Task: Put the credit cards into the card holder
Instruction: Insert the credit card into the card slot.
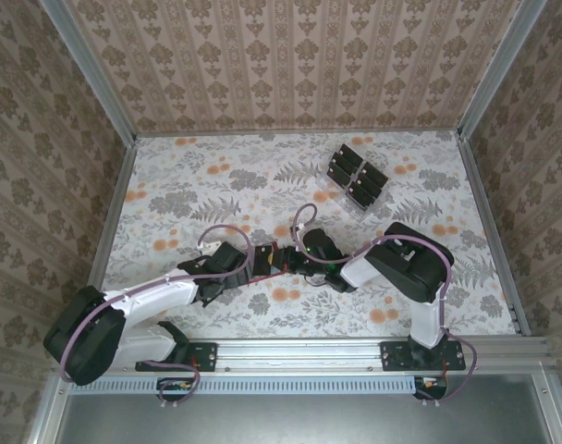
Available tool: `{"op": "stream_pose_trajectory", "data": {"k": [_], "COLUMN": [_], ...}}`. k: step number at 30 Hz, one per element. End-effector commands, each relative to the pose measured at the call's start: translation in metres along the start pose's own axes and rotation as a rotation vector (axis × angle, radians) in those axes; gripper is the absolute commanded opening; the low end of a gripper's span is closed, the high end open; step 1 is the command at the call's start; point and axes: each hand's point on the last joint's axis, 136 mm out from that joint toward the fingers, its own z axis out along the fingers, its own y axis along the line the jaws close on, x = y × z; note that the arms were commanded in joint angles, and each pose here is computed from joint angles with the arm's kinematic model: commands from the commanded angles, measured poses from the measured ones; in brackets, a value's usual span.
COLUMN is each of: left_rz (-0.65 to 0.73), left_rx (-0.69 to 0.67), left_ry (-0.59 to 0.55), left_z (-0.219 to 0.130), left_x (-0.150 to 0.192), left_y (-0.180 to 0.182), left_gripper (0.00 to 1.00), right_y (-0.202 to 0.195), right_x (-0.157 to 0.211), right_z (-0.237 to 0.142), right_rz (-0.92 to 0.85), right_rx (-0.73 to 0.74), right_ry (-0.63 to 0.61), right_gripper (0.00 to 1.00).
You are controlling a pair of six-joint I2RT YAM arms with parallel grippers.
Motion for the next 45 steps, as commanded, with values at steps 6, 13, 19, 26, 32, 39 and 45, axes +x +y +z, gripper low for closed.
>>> {"op": "stream_pose_trajectory", "data": {"k": [6, 13, 19, 26, 32, 39, 45], "left_rz": [0.017, 0.014, 0.014, 0.014, 0.014, 0.014, 0.014], "left_rx": [-0.059, -0.058, -0.060, -0.058, -0.058, -0.060, -0.058], "left_ry": [0.026, 0.025, 0.027, 0.025, 0.025, 0.027, 0.026], "left_z": [0.002, 0.002, 0.003, 0.002, 0.003, 0.003, 0.002], "left_x": [0.012, 0.012, 0.013, 0.012, 0.013, 0.013, 0.013], "left_y": [0.016, 0.016, 0.017, 0.017, 0.017, 0.017, 0.017], "left_gripper": [1.00, 1.00, 1.00, 1.00, 1.00, 1.00, 1.00], "right_y": [0.028, 0.020, 0.012, 0.007, 0.006, 0.004, -0.005], "right_x": [-0.033, -0.031, -0.025, -0.017, -0.008, -0.003, -0.003], "right_z": [0.004, 0.012, 0.021, 0.022, 0.020, 0.016, 0.008], "right_rz": [-0.012, -0.005, 0.012, 0.018, 0.021, 0.021, 0.028], "right_rx": [-0.073, -0.061, -0.061, -0.056, -0.061, -0.055, -0.034], "right_ry": [-0.063, -0.050, -0.027, -0.002, 0.027, 0.036, 0.023], "right_gripper": [0.00, 0.00, 0.00, 0.00, 0.00, 0.00, 0.00]}}
